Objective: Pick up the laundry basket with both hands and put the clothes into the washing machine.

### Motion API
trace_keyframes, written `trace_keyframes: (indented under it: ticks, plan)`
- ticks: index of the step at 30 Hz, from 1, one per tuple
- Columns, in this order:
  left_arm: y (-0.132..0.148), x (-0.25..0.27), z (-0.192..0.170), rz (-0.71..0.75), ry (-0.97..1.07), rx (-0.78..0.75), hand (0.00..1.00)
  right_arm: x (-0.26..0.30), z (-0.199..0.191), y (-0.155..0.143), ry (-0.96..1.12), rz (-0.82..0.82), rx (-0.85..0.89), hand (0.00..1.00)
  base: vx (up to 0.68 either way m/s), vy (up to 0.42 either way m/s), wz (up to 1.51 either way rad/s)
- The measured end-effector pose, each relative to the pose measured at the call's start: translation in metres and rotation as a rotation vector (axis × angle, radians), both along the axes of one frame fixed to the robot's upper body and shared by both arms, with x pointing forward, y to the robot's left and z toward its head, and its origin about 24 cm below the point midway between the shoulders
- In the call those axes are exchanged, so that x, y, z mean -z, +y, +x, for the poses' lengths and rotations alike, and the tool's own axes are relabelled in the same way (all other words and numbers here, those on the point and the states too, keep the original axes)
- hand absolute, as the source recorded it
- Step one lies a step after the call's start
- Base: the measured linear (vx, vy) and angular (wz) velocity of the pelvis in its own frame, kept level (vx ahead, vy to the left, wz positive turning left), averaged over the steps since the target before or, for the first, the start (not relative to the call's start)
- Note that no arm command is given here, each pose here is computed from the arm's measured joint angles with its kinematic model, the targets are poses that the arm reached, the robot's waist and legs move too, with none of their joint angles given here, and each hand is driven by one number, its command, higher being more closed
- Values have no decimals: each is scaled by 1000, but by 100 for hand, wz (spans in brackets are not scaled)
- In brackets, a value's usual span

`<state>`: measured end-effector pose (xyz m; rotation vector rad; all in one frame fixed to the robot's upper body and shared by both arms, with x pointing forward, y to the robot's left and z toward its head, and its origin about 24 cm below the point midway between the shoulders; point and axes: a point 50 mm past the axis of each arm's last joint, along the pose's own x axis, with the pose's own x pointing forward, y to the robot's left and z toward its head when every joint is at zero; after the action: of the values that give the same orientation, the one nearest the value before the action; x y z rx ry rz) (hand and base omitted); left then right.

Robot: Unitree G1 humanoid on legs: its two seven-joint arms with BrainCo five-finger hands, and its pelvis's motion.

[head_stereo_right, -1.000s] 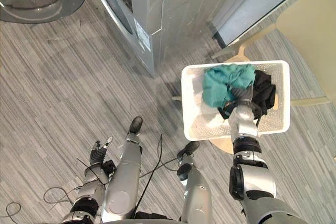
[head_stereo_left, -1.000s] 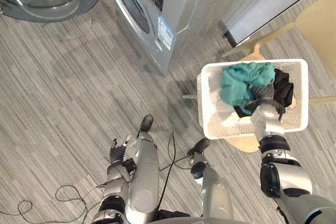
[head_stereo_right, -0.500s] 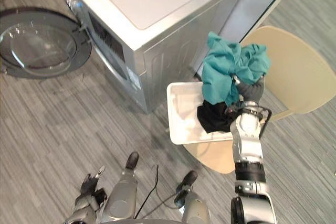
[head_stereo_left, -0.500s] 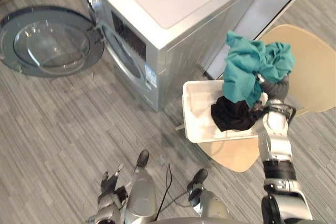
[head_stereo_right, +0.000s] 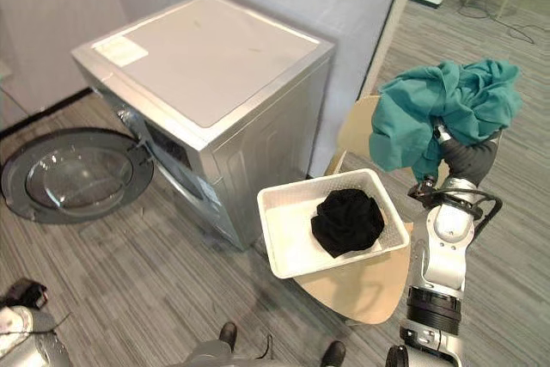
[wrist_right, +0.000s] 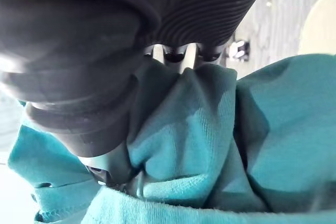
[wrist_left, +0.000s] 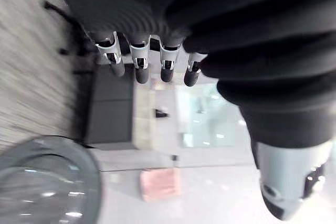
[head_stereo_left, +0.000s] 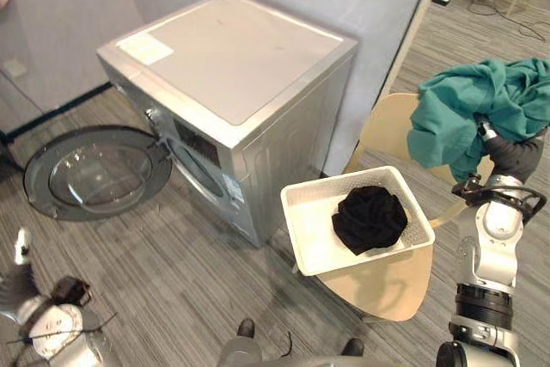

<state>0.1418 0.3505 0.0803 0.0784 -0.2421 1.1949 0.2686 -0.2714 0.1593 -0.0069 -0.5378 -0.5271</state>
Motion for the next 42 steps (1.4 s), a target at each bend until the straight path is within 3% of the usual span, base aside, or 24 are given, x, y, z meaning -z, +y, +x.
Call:
trace_keyframes:
  ticks: [4, 8, 12, 14, 22, 35, 42]
  plan:
    - [-26, -41, 43, 156, -98, 145, 0, -15, 8, 9, -37, -47, -57, 100, -12, 13, -24]
    - [-80, -73, 84, 254, -204, 424, 0, -39, 12, 26, -130, -67, -124, 100, -22, 12, -19]
    - [-130, -79, 105, 276, -238, 711, 0, -47, 19, 50, -174, -48, -237, 100, -25, 12, -16]
    - [-165, -82, 115, 269, -264, 926, 0, -48, 20, 63, -190, -32, -292, 100, -30, 11, -22]
    - [-228, -58, 139, 234, -143, 1292, 0, -54, 25, 99, -229, 7, -449, 100, -27, 2, -24]
    - [-272, -79, 161, 217, -192, 1474, 0, -49, 25, 152, -220, 27, -691, 100, -4, -5, -5]
    - [-286, -88, 162, 214, -222, 1513, 0, -41, 23, 159, -197, 38, -722, 100, 0, 0, 0]
